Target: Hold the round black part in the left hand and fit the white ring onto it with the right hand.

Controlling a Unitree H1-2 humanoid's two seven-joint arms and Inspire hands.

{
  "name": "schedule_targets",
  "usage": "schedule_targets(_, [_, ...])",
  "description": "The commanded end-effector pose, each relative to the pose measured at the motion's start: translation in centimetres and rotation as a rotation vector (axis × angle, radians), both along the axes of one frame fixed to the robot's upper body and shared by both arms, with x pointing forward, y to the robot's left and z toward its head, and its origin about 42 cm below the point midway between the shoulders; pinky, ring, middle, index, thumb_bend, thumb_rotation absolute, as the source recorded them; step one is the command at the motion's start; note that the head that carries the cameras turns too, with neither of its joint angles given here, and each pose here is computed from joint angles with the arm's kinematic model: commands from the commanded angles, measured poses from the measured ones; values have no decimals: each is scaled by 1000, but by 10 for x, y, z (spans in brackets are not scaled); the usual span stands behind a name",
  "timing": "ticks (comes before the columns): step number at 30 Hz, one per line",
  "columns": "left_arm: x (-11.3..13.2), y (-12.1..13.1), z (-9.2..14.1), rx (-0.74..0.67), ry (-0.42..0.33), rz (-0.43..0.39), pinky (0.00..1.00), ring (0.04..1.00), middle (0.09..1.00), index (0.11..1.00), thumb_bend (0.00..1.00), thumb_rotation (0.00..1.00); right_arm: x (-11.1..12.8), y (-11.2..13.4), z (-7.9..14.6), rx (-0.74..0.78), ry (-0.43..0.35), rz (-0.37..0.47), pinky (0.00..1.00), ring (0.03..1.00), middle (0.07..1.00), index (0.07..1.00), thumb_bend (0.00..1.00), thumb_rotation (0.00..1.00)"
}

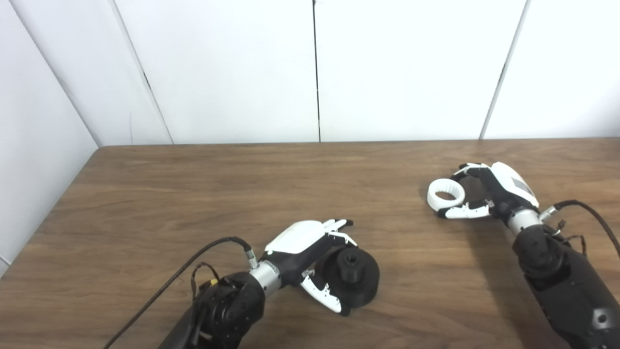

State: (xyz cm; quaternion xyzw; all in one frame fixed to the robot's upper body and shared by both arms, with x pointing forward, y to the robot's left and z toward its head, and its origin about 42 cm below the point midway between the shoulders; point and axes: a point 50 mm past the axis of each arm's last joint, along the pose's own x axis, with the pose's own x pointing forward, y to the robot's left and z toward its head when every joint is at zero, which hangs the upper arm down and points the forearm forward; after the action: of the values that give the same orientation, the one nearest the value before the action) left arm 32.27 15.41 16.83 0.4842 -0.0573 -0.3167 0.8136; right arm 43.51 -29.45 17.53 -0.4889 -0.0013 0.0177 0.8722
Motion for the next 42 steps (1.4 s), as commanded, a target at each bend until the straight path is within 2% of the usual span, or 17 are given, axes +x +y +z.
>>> schedule_targets(1, [4,-1,5,27,-15,2,932,1000,1000,700,911,203,12,2,29,4,-110,21,913,942,872,630,787,263])
schedule_targets(23, [4,0,5,25,-14,8,945,1000,1000,698,907,204,11,6,25,42,-103,30,923,947,863,593,782,262])
schedule_targets(27, [4,1,5,27,-13,9,950,1000,1000,699,906,204,10,6,28,65,-107,25,892,940,858,587,785,249])
schedule_targets(28, [4,1,5,28,-14,8,955,1000,1000,698,907,205,10,7,28,66,-107,24,885,940,858,531,631,193])
schedule_targets(30, [5,1,4,28,-16,6,954,1000,1000,697,907,208,9,7,30,64,-110,24,876,939,856,503,552,164])
schedule_targets(42, [6,1,2,30,-7,11,934,1000,1000,697,910,206,-10,8,44,115,-135,35,854,941,850,492,524,153])
